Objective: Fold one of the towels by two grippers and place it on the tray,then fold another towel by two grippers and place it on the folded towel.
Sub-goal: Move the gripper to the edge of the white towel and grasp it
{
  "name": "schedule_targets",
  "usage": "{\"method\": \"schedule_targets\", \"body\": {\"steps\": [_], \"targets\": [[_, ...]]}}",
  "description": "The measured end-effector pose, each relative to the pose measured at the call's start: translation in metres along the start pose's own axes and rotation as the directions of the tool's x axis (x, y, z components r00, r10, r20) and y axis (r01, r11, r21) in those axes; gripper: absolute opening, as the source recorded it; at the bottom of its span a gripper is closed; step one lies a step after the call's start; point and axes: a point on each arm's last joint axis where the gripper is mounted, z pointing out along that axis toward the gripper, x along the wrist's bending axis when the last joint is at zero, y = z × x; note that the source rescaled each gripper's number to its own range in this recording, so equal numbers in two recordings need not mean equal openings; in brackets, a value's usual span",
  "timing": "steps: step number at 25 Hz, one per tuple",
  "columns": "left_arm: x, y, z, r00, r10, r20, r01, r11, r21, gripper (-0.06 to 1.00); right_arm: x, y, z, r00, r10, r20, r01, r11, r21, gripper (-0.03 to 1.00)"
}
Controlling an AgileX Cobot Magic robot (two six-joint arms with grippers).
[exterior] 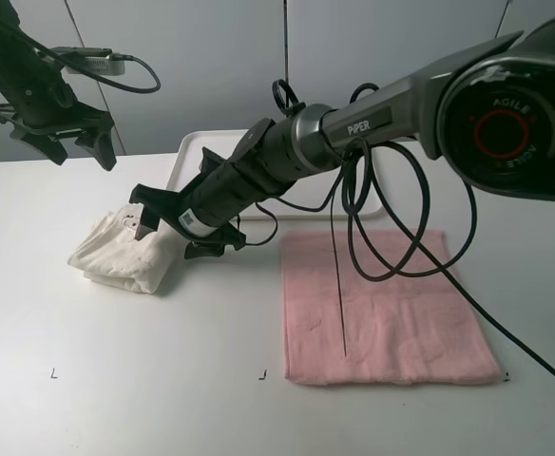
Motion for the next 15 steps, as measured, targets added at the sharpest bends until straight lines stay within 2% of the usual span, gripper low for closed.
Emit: {"method": "schedule_targets", "body": {"steps": [3,5,7,11,12,15], "targets": [[0.0,0.0,0.0,1.0,0.0,0.0,0.0,1.0,0.0,0.99,-0.0028,-0.0008,0.005,0.999,0.029,-0.021,-0.029,1.0,0.002,0.77],[0.0,0.0,0.0,1.0,0.0,0.0,0.0,1.0,0.0,0.99,-0.0041,-0.0009,0.0079,0.998,0.044,-0.036,-0.044,0.999,-0.001,0.72],[0.0,0.0,0.0,1.0,0.0,0.0,0.0,1.0,0.0,0.99,-0.0054,-0.0008,0.0098,0.998,0.036,-0.043,-0.036,0.999,-0.005,0.57],[0.0,0.0,-0.0005,1.0,0.0,0.0,0.0,1.0,-0.001,0.99,-0.0047,0.0004,0.0098,0.999,0.01,-0.051,-0.011,1.0,-0.019,0.14],[0.0,0.0,-0.0005,1.0,0.0,0.0,0.0,1.0,-0.001,0.99,-0.0045,0.0005,0.0097,0.999,0.007,-0.053,-0.008,1.0,-0.02,0.07],[0.0,0.0,-0.0005,1.0,0.0,0.0,0.0,1.0,-0.001,0.99,-0.0019,-0.0005,0.0102,0.997,-0.019,-0.073,0.018,1.0,-0.022,0.07]]}}
